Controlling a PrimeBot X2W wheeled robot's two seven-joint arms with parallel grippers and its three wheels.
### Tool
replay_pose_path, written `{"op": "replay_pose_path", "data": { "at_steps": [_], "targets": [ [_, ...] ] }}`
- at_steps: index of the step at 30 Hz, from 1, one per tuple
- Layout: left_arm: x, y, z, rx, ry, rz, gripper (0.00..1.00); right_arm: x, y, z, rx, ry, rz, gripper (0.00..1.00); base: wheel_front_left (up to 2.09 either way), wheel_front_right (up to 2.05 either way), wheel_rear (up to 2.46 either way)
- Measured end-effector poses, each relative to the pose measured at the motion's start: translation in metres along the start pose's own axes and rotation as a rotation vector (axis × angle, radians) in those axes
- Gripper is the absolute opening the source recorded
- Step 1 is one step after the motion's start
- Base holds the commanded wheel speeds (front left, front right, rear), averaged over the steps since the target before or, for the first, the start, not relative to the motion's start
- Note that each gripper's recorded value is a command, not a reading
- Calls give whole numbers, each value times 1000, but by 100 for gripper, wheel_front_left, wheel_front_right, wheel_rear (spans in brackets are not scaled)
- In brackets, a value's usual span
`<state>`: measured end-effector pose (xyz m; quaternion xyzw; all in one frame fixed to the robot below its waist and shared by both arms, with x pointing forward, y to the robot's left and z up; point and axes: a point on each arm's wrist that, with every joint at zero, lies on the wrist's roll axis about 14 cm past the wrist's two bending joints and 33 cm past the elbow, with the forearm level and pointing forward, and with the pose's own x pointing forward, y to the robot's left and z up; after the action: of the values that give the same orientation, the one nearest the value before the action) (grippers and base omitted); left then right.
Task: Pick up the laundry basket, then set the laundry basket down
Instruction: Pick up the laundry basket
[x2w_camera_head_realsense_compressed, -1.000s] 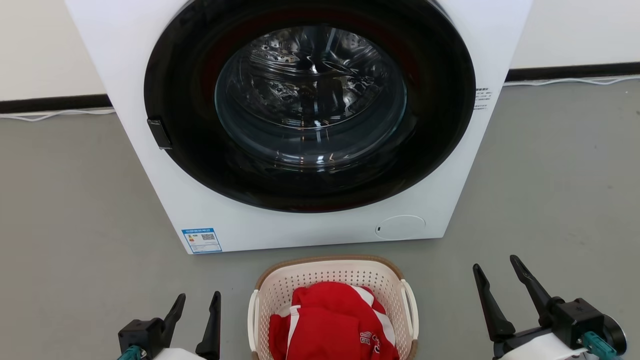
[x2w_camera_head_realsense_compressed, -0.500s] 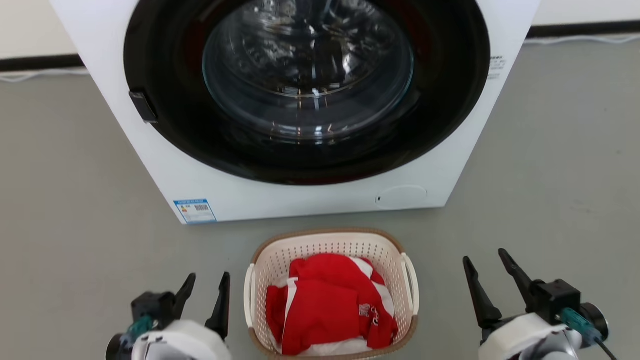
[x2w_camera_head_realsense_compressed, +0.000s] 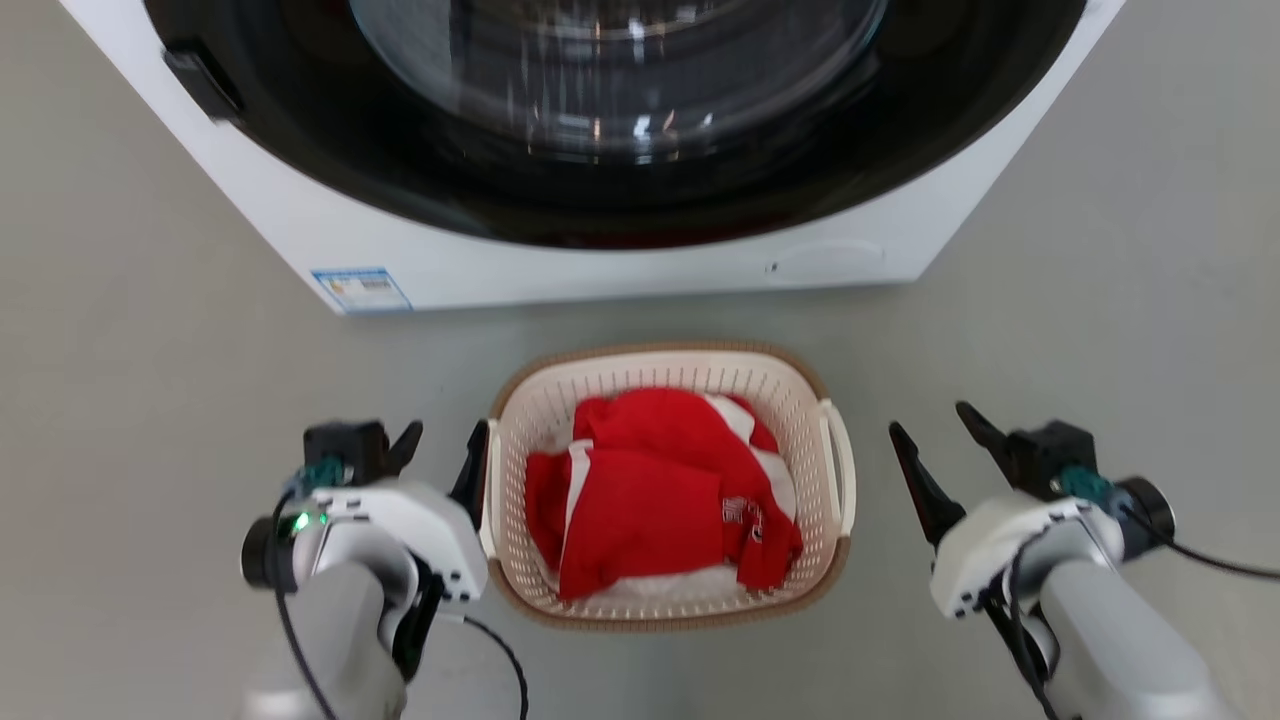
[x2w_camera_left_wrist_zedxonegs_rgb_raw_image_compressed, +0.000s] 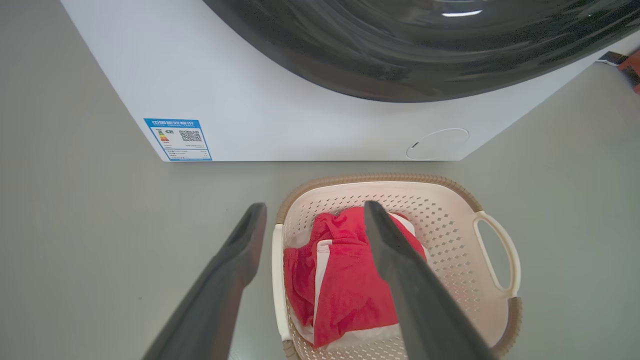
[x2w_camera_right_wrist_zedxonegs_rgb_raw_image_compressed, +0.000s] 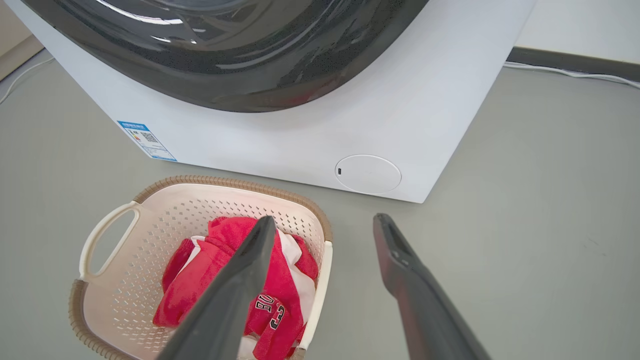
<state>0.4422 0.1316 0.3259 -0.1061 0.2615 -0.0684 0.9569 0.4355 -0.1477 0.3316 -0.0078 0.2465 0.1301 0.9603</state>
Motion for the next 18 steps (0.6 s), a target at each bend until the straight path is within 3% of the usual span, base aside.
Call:
{"op": "replay_pose_path", "data": {
  "at_steps": [18],
  "targets": [
    [59,11,-86,16,350,4,100,71,5,-66,-17,232,80,100,0,0,0]
  ]
}}
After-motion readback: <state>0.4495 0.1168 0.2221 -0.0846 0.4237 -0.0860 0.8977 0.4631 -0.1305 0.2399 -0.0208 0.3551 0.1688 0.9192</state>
